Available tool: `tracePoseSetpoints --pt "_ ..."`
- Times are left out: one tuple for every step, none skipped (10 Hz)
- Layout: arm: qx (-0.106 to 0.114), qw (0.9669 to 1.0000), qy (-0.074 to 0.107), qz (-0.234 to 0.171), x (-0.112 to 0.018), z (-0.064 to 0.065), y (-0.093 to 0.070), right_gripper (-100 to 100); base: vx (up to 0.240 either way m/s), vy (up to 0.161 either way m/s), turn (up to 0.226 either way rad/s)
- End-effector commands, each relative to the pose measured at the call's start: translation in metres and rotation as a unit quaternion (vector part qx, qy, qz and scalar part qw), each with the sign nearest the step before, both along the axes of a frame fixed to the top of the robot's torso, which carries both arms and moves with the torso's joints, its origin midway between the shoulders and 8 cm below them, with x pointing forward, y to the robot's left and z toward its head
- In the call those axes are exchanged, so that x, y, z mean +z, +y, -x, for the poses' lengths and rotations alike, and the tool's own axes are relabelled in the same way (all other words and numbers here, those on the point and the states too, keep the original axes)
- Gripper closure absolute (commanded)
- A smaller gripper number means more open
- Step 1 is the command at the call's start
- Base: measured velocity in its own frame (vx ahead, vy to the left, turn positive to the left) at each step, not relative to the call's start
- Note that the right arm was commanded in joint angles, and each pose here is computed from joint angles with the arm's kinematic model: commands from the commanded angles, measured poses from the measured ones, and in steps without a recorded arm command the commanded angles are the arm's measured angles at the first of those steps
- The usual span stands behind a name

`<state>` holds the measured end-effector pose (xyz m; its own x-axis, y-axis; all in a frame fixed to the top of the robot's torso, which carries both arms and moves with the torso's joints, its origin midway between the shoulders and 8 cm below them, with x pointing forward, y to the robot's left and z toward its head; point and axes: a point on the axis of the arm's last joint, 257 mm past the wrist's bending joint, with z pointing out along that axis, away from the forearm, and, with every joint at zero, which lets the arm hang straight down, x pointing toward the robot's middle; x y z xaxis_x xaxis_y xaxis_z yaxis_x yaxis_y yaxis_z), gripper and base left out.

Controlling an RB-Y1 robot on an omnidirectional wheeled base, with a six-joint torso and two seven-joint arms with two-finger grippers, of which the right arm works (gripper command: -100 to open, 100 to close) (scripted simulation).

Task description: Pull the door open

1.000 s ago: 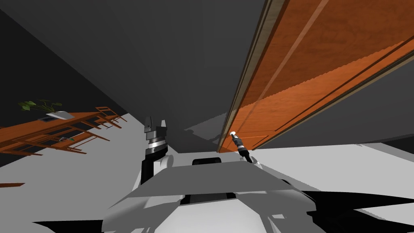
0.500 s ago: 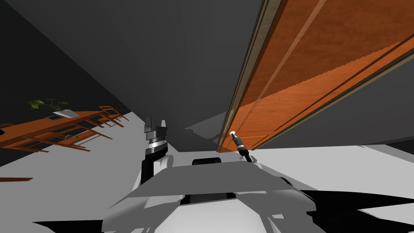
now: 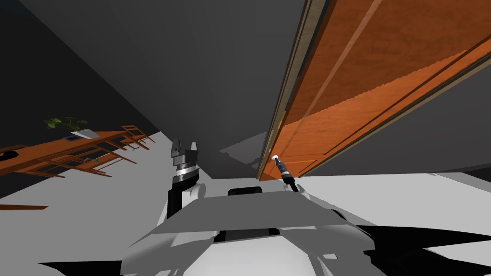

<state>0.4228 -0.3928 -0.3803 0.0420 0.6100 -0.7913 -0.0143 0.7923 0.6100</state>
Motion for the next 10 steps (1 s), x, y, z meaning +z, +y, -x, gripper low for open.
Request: tracePoseSetpoints --pt "0.005 0.9997 0.004 -0.022 -0.0052 0.0012 0.0087 100 -0.03 -0.013 0.024" --pt "0.006 0.9991 0.004 -0.043 -0.0049 0.0001 0.0094 100 -0.03 -0.007 0.02" --pt "0.006 0.9989 0.004 -0.046 -0.0049 0.0001 0.0094 100 -0.024 -0.012 0.011" --pt "0.006 0.9978 0.003 -0.066 -0.0045 -0.0011 0.0101 100 -0.036 -0.021 0.039" --pt "0.006 0.9976 0.003 -0.069 -0.0045 -0.0011 0.0101 100 -0.031 -0.014 0.02" --pt "0.006 0.9957 0.002 -0.092 -0.0042 -0.0022 0.0108 100 -0.03 -0.005 0.026" --pt "0.006 0.9957 0.002 -0.093 -0.0042 -0.0022 0.0108 100 -0.03 -0.005 0.021" --pt "0.006 0.9932 0.001 -0.116 -0.0039 -0.0034 0.0115 100 -0.041 -0.013 0.027" --pt "0.006 0.9912 0.0 -0.132 -0.0035 -0.0047 0.0123 100 -0.062 -0.026 0.057" --pt "0.007 0.99 0.0 -0.141 -0.0035 -0.0047 0.0123 100 -0.05 -0.022 0.027"
